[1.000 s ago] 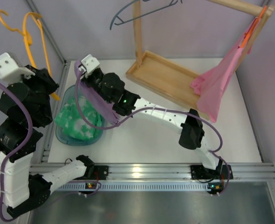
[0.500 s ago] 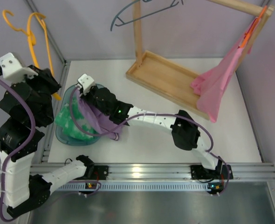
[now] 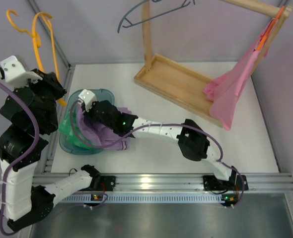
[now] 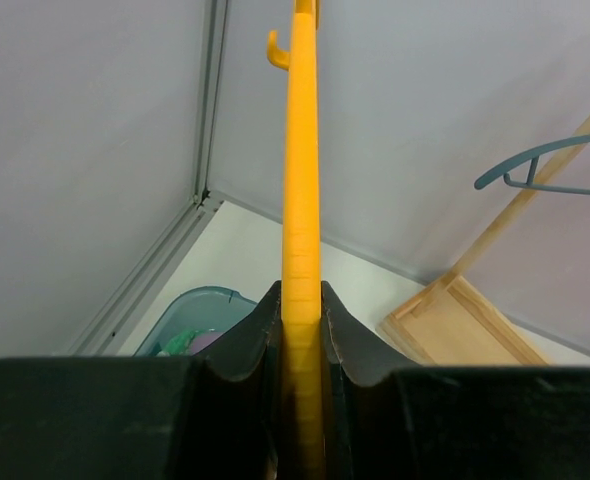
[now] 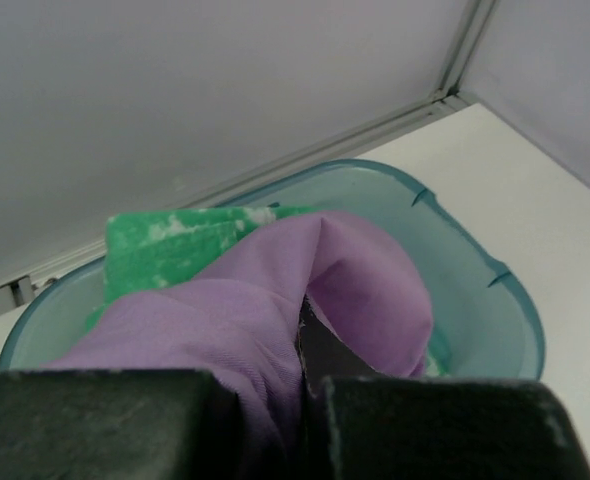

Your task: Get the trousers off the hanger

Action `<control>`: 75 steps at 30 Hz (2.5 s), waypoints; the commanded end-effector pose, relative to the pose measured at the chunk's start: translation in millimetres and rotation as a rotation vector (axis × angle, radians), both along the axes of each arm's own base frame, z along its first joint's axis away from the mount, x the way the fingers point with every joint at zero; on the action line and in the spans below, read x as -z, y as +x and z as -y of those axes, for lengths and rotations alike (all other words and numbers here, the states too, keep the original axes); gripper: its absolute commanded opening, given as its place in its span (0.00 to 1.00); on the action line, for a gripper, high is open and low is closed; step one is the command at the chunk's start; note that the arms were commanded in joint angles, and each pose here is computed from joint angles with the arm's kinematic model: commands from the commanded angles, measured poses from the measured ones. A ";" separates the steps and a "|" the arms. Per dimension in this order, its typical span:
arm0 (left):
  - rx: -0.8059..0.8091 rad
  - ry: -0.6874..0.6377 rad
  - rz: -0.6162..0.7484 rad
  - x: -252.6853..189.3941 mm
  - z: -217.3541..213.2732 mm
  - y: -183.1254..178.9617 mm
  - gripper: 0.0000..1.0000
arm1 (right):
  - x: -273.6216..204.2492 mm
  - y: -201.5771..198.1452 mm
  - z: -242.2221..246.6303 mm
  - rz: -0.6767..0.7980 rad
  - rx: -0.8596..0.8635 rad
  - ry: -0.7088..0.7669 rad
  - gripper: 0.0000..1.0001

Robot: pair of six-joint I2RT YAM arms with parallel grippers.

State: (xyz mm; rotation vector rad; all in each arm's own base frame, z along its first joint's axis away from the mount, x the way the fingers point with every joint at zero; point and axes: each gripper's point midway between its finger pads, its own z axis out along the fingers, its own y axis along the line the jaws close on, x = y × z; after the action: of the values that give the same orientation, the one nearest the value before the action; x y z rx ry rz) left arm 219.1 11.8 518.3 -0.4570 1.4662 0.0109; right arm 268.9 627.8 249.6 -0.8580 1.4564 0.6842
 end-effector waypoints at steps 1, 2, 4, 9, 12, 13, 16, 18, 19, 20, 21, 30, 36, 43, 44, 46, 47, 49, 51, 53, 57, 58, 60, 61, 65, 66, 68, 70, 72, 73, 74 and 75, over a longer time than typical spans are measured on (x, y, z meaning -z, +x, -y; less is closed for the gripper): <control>0.008 -0.046 0.111 -30.4 -6.0 -9.9 0.00 | -2.0 -24.5 -23.1 -0.043 -0.115 0.062 0.00; 0.011 -0.046 0.116 -32.1 -5.1 -8.9 0.00 | 13.3 -28.7 -25.1 -0.051 -0.139 0.020 0.00; 0.022 -0.036 0.111 -31.9 -1.6 -6.0 0.00 | 28.0 -41.0 -27.1 -0.040 -0.193 -0.037 0.02; 0.038 -0.033 0.105 -26.5 4.2 -0.7 0.00 | 58.6 -63.7 -19.5 -0.041 -0.291 -0.222 0.36; 0.033 -0.022 0.096 -25.7 6.8 4.9 0.00 | 40.4 -74.2 -20.3 -0.077 -0.338 -0.215 0.71; 0.031 -0.019 0.093 -25.6 7.9 7.1 0.00 | 22.3 -77.1 -18.8 -0.076 -0.347 -0.188 0.80; 0.030 -0.010 0.085 -25.6 11.9 13.6 0.00 | -9.3 -86.4 -5.8 -0.080 -0.371 -0.157 0.99; 0.028 -0.006 0.077 -23.6 14.8 18.6 0.00 | -25.7 -89.1 3.6 -0.087 -0.366 -0.131 0.99; 0.025 -0.005 0.078 -22.9 15.4 20.5 0.00 | -42.0 -89.1 14.0 -0.101 -0.360 -0.102 0.99; 0.025 -0.001 0.069 -20.8 18.5 25.2 0.00 | -50.0 -90.0 19.1 -0.108 -0.365 -0.089 0.99; 0.026 0.000 0.066 -19.9 20.0 27.4 0.00 | -58.7 -87.1 25.0 -0.113 -0.355 -0.076 1.00; 0.039 -0.004 0.051 -17.2 33.5 44.4 0.00 | -142.2 -38.9 130.9 -0.191 -0.155 0.107 0.99; 0.007 -0.002 0.029 -8.6 31.6 48.9 0.00 | -89.1 -10.3 146.4 -0.397 -0.060 0.122 0.99; 0.026 -0.011 0.021 -6.8 34.6 48.5 0.00 | -45.8 -5.9 103.2 -0.630 -0.084 0.171 0.99; 0.029 -0.009 0.018 -6.0 35.3 48.8 0.00 | -40.5 -4.4 99.8 -0.673 -0.070 0.175 0.99; 0.037 -0.012 0.019 -5.5 36.3 48.2 0.00 | -28.9 8.2 89.1 -0.772 -0.015 0.196 0.99; 0.037 -0.016 0.021 -5.6 35.8 47.5 0.00 | -18.3 9.9 89.2 -0.804 0.016 0.167 0.99; 0.037 -0.013 0.020 -5.1 35.5 47.1 0.00 | -10.6 17.2 81.0 -0.828 0.051 0.152 0.99; 0.034 -0.012 0.021 -5.1 34.0 45.6 0.00 | -2.7 20.3 77.3 -0.842 0.077 0.127 0.99; 0.035 -0.013 0.026 -6.1 32.7 43.1 0.00 | 4.7 20.2 73.8 -0.851 0.080 0.114 0.99; 0.029 -0.006 0.025 -6.4 30.4 41.4 0.00 | 28.9 13.0 60.9 -0.908 0.076 0.061 0.99; 0.025 -0.006 0.030 -7.4 28.4 39.5 0.00 | 34.1 10.2 59.9 -0.910 0.075 0.038 1.00; 0.027 -0.006 0.032 -7.8 27.9 38.1 0.00 | 41.3 8.1 58.9 -0.901 0.081 0.008 0.99; 0.025 -0.006 0.032 -7.4 27.1 37.5 0.00 | 42.5 7.8 59.1 -0.898 0.084 0.004 0.99; 0.028 -0.004 0.028 -5.0 27.0 36.7 0.00 | 51.2 18.5 67.2 -0.844 0.142 -0.039 0.99; 0.030 -0.001 0.025 -3.7 27.7 37.4 0.00 | 54.0 19.5 67.9 -0.840 0.149 -0.048 0.99; 0.033 -0.003 0.027 -3.6 28.6 38.1 0.00 | 57.4 17.6 66.3 -0.852 0.140 -0.053 0.99; 0.039 -0.001 0.029 -3.8 30.7 40.0 0.00 | 66.6 11.7 59.9 -0.881 0.108 -0.070 0.99; 0.043 -0.001 0.030 -4.2 31.8 40.8 0.00 | 69.7 10.4 52.9 -0.889 0.087 -0.077 0.94; 0.042 0.001 0.031 -4.4 31.8 41.3 0.00 | 69.9 7.3 50.5 -0.897 0.065 -0.081 0.92; 0.040 0.003 0.030 -4.3 31.8 41.8 0.00 | 71.2 5.3 48.2 -0.902 0.053 -0.082 0.90; 0.040 0.006 0.029 -4.3 32.0 42.3 0.00 | 70.4 3.8 47.2 -0.905 0.042 -0.081 0.83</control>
State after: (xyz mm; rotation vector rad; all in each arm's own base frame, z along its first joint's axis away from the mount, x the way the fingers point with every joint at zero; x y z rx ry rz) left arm 259.8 -19.9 509.2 -0.4149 1.4955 0.0001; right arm 286.1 569.1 162.9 -0.5234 2.3339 0.9902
